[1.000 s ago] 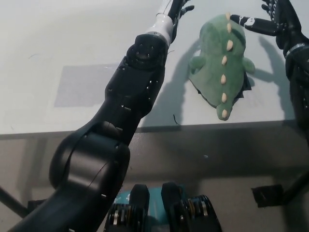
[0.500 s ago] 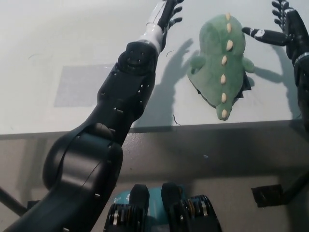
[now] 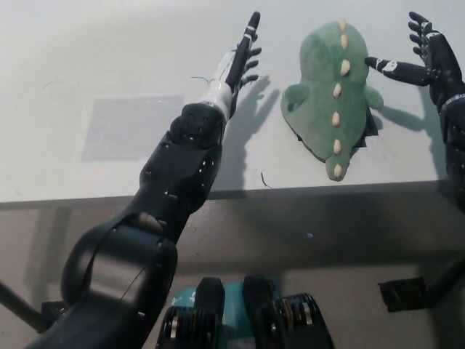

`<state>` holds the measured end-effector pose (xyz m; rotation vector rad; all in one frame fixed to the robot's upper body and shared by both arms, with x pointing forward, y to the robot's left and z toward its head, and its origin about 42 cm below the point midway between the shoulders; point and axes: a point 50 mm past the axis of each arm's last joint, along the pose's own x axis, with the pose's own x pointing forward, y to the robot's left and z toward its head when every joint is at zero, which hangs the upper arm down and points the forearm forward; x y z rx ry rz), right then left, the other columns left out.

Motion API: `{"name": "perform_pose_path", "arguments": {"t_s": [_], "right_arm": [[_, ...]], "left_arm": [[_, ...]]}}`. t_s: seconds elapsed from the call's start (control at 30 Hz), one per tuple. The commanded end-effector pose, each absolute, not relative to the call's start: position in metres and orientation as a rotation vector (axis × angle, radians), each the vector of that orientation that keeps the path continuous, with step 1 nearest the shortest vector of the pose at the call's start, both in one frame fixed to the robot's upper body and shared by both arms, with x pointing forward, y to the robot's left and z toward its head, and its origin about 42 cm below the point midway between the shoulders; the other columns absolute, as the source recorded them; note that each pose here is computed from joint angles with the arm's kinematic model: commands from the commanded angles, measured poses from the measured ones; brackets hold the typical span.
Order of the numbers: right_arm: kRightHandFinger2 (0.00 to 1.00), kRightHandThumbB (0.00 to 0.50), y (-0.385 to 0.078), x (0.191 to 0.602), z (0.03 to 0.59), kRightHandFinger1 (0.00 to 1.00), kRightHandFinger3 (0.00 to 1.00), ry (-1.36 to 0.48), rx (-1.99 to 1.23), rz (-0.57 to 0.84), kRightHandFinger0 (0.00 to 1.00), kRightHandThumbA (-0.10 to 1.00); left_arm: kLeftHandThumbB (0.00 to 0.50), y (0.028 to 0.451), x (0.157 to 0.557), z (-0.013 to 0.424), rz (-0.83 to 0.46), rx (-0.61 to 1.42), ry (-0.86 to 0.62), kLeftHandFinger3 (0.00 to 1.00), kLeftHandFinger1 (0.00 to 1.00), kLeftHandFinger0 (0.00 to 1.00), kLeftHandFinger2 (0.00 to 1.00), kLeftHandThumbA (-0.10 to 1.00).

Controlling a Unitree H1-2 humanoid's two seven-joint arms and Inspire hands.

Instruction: Use both hands to pick up a dinasour on the right side and move it to the left side

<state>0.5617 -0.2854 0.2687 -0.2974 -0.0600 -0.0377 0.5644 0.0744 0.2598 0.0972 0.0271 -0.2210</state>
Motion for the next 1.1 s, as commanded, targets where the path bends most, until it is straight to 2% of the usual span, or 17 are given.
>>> {"name": "perform_pose_path", "arguments": {"t_s": [0.0,0.07,0.1,0.2,0.33,0.37,0.53,0.57,0.6,0.67,0.83,0.9,0.93,0.97,1.07], "right_arm": [[1.0,0.108,-0.283,0.565,0.28,1.0,1.0,-0.113,-0.276,-0.026,1.0,1.0],[1.0,0.112,-0.282,0.565,0.278,1.0,1.0,-0.107,-0.271,-0.029,1.0,1.0],[1.0,0.088,-0.282,0.564,0.275,1.0,1.0,-0.106,-0.28,-0.028,1.0,1.0],[1.0,0.09,-0.281,0.564,0.27,1.0,1.0,-0.099,-0.273,-0.031,1.0,1.0],[1.0,0.051,-0.277,0.566,0.267,1.0,1.0,-0.105,-0.278,-0.02,1.0,1.0],[1.0,0.022,-0.276,0.564,0.263,1.0,1.0,-0.11,-0.288,-0.019,1.0,1.0],[1.0,0.017,-0.265,0.561,0.251,1.0,1.0,-0.065,-0.237,-0.006,1.0,1.0],[1.0,0.023,-0.263,0.56,0.247,1.0,1.0,-0.054,-0.235,-0.006,1.0,1.0],[1.0,0.042,-0.26,0.559,0.243,1.0,1.0,-0.047,-0.24,-0.005,1.0,1.0],[1.0,0.038,-0.257,0.557,0.237,1.0,1.0,-0.042,-0.234,0.0,1.0,1.0],[1.0,0.001,-0.248,0.553,0.227,1.0,1.0,-0.053,-0.19,0.038,1.0,1.0],[1.0,0.032,-0.24,0.55,0.223,1.0,1.0,-0.063,-0.19,0.062,1.0,1.0],[1.0,0.035,-0.239,0.55,0.221,1.0,1.0,-0.066,-0.185,0.069,1.0,1.0],[1.0,0.059,-0.233,0.548,0.218,1.0,1.0,-0.066,-0.174,0.085,1.0,1.0],[1.0,0.074,-0.227,0.547,0.214,1.0,1.0,-0.066,-0.162,0.1,1.0,1.0]], "left_arm": [[0.301,0.064,0.567,0.28,-0.251,0.119,-0.048,1.0,1.0,1.0,1.0,1.0],[0.298,0.062,0.566,0.276,-0.249,0.117,-0.03,1.0,1.0,1.0,1.0,1.0],[0.293,0.061,0.564,0.27,-0.249,0.104,-0.017,1.0,1.0,1.0,1.0,1.0],[0.313,0.06,0.562,0.264,-0.256,0.117,-0.005,1.0,1.0,1.0,1.0,1.0],[0.308,0.057,0.56,0.26,-0.266,0.088,0.018,1.0,1.0,1.0,1.0,1.0],[0.314,0.054,0.558,0.255,-0.265,0.079,0.024,1.0,1.0,1.0,1.0,1.0],[0.299,0.05,0.553,0.247,-0.274,0.08,0.036,1.0,1.0,1.0,1.0,1.0],[0.29,0.049,0.552,0.245,-0.274,0.088,0.035,1.0,1.0,1.0,1.0,1.0],[0.303,0.047,0.551,0.242,-0.28,0.09,0.044,1.0,1.0,1.0,1.0,1.0],[0.319,0.046,0.55,0.24,-0.283,0.089,0.052,1.0,1.0,1.0,1.0,1.0],[0.317,0.042,0.547,0.235,-0.287,0.083,0.075,1.0,1.0,1.0,1.0,1.0],[0.338,0.038,0.545,0.232,-0.294,0.07,0.094,1.0,1.0,1.0,1.0,1.0],[0.338,0.037,0.545,0.232,-0.294,0.067,0.097,1.0,1.0,1.0,1.0,1.0],[0.335,0.031,0.543,0.231,-0.298,0.077,0.099,1.0,1.0,1.0,1.0,1.0],[0.325,0.024,0.54,0.23,-0.306,0.063,0.106,1.0,1.0,1.0,1.0,1.0]]}}
